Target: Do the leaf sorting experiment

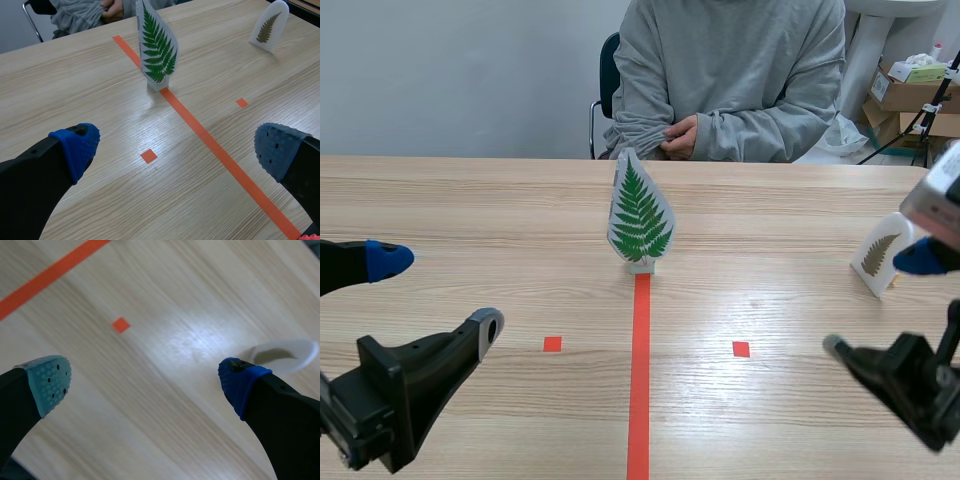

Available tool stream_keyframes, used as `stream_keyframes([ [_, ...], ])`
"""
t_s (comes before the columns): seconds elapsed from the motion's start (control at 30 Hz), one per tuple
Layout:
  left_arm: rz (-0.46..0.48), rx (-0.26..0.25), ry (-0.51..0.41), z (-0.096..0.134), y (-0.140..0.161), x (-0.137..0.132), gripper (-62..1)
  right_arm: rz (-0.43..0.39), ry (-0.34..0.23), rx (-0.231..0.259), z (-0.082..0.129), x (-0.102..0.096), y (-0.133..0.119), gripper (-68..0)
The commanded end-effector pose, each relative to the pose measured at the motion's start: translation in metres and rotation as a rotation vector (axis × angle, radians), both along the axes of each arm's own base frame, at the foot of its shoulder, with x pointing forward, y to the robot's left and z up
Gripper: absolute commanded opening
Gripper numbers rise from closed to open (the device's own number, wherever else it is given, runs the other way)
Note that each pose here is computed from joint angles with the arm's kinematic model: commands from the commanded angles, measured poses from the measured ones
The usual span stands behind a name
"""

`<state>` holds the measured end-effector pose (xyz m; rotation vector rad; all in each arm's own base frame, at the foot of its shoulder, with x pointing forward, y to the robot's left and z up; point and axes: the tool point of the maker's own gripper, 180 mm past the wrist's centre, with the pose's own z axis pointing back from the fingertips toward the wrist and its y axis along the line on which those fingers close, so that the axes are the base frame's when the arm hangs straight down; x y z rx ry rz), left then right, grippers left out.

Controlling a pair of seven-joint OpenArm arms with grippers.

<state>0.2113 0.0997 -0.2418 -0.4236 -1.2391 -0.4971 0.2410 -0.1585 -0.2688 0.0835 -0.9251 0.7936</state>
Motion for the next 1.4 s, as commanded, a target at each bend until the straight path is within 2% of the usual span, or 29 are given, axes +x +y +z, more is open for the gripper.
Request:
stream_keyframes([
  [0.0,-0.005,-0.021,-0.039,0.012,-0.003,0.003,1.4,-0.013,-0.037,-0.012,0.009,0.023,-0.017,-6.9],
  [0.13,-0.005,-0.017,-0.038,0.011,-0.003,0.003,1.4,-0.020,-0.091,0.015,0.024,0.069,-0.038,-6.9],
  [0.27,-0.005,-0.004,-0.019,0.007,-0.002,0.002,1.4,0.028,-0.096,0.043,0.025,0.111,-0.033,-6.9],
  [0.43,0.000,-0.006,-0.016,0.007,-0.002,0.002,1.4,0.137,-0.065,0.069,0.015,0.155,0.007,-6.9],
  [0.57,0.010,-0.016,-0.016,0.007,-0.002,0.002,1.4,0.198,-0.026,0.074,0.000,0.176,0.047,-6.9],
  [0.8,0.015,-0.008,0.003,0.003,-0.002,0.001,1.4,0.272,0.012,0.096,-0.021,0.191,0.099,-7.2],
  [0.93,0.025,-0.017,0.005,0.003,-0.002,0.001,1.4,0.299,0.061,0.112,-0.041,0.185,0.122,-7.2],
  [1.07,0.030,-0.023,0.005,0.003,-0.002,0.001,1.4,0.321,0.080,0.129,-0.054,0.179,0.139,-7.4],
  [1.13,0.030,-0.022,0.005,0.003,-0.002,0.001,1.4,0.332,0.088,0.138,-0.059,0.177,0.147,-10.6],
  [1.37,0.030,-0.022,0.006,0.003,-0.002,0.001,1.4,0.400,0.059,0.126,-0.064,0.170,0.169,-11.4],
])
